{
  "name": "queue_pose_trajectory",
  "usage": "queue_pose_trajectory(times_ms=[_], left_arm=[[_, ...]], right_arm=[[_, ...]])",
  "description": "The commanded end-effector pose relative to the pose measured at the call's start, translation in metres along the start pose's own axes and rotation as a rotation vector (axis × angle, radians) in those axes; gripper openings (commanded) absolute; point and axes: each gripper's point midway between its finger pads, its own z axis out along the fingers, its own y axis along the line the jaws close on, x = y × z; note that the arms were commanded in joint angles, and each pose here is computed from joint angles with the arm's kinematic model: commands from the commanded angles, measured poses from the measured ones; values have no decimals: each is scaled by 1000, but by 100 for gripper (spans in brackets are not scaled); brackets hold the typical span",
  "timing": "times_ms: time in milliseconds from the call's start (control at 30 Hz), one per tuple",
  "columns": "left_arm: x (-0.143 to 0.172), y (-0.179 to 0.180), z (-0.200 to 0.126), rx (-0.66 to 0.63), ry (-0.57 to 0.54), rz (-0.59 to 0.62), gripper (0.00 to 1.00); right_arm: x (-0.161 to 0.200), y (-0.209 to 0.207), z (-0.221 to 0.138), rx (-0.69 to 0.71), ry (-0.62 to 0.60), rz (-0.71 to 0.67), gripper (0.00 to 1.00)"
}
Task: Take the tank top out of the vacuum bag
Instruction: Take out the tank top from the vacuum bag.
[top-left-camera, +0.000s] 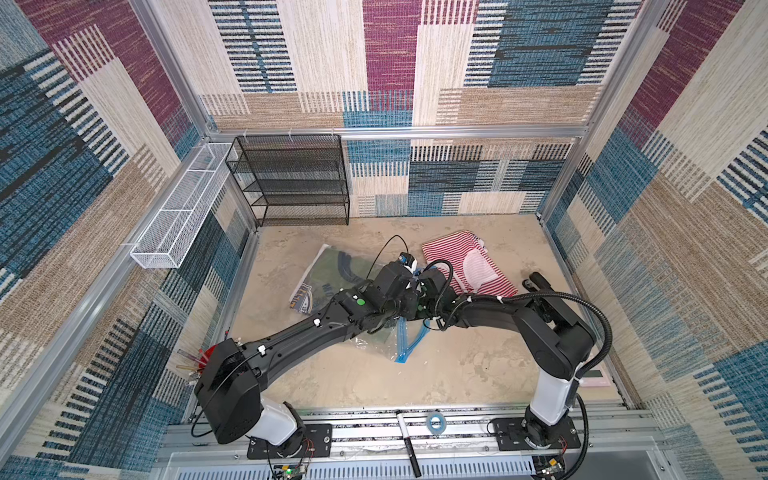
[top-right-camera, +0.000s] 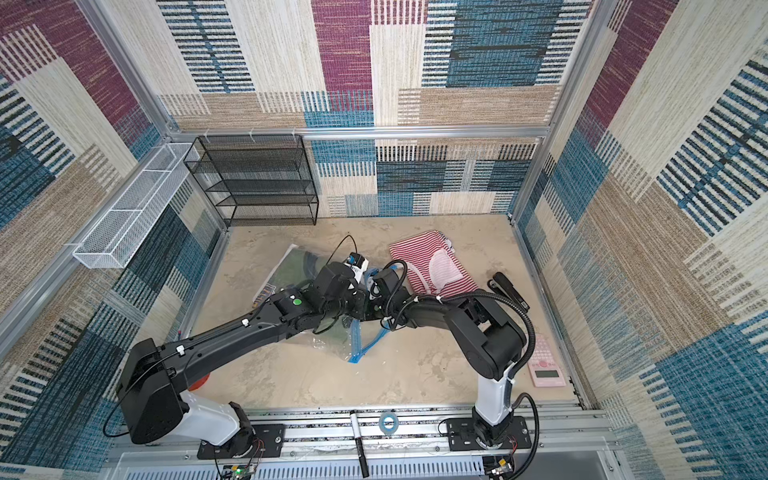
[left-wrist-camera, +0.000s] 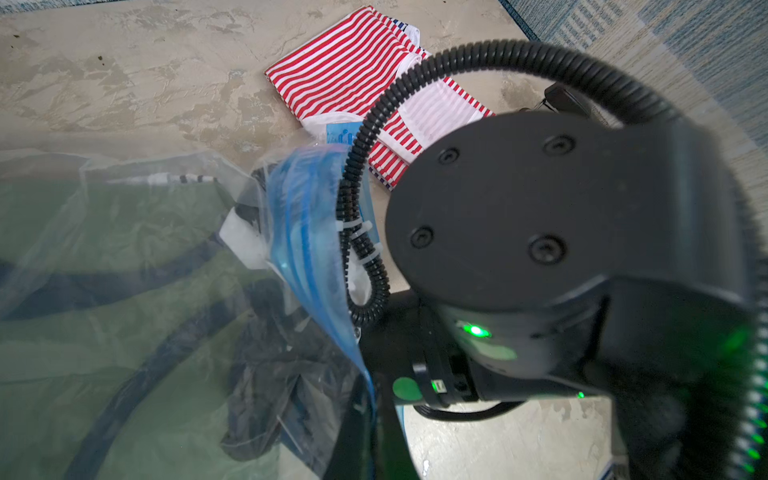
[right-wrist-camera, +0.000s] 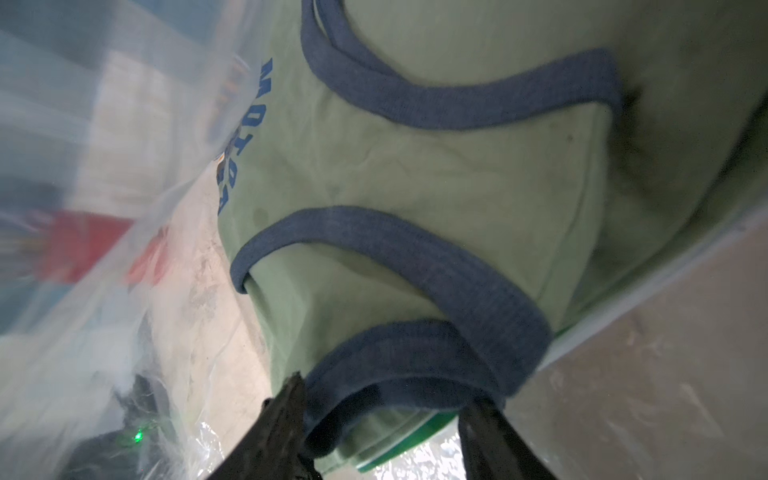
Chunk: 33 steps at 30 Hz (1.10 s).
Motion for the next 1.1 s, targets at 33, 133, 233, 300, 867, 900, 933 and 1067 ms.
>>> queue_pose_trajectory(times_ms=[33,133,233,300,867,900,933,1067], left_arm=[[-6,-4,0,17,-20,7,0],[-7,-6,0,29,-24,7,0],[-7,-9,0,49,-28,2,0],[-7,-11,1,61,-27,-1,0],[-10,-19,5,100,-35,16,0],[-9,-19,5,99,-34,17,0],[-10,-19,6,101,-34,17,0],[-10,-20,6,107,-36,18,0]], right_arm=[[-4,6,4,-24,-6,-12,59],[-2,5,7,-28,-1,-10,59],[-4,6,9,-34,-3,-15,58],[-8,9,8,-37,-9,-21,57],[-24,15,15,-40,-20,-65,51],[-25,15,16,-39,-20,-68,50],[-25,15,16,-39,-19,-69,49],[-26,17,21,-55,-14,-77,26]])
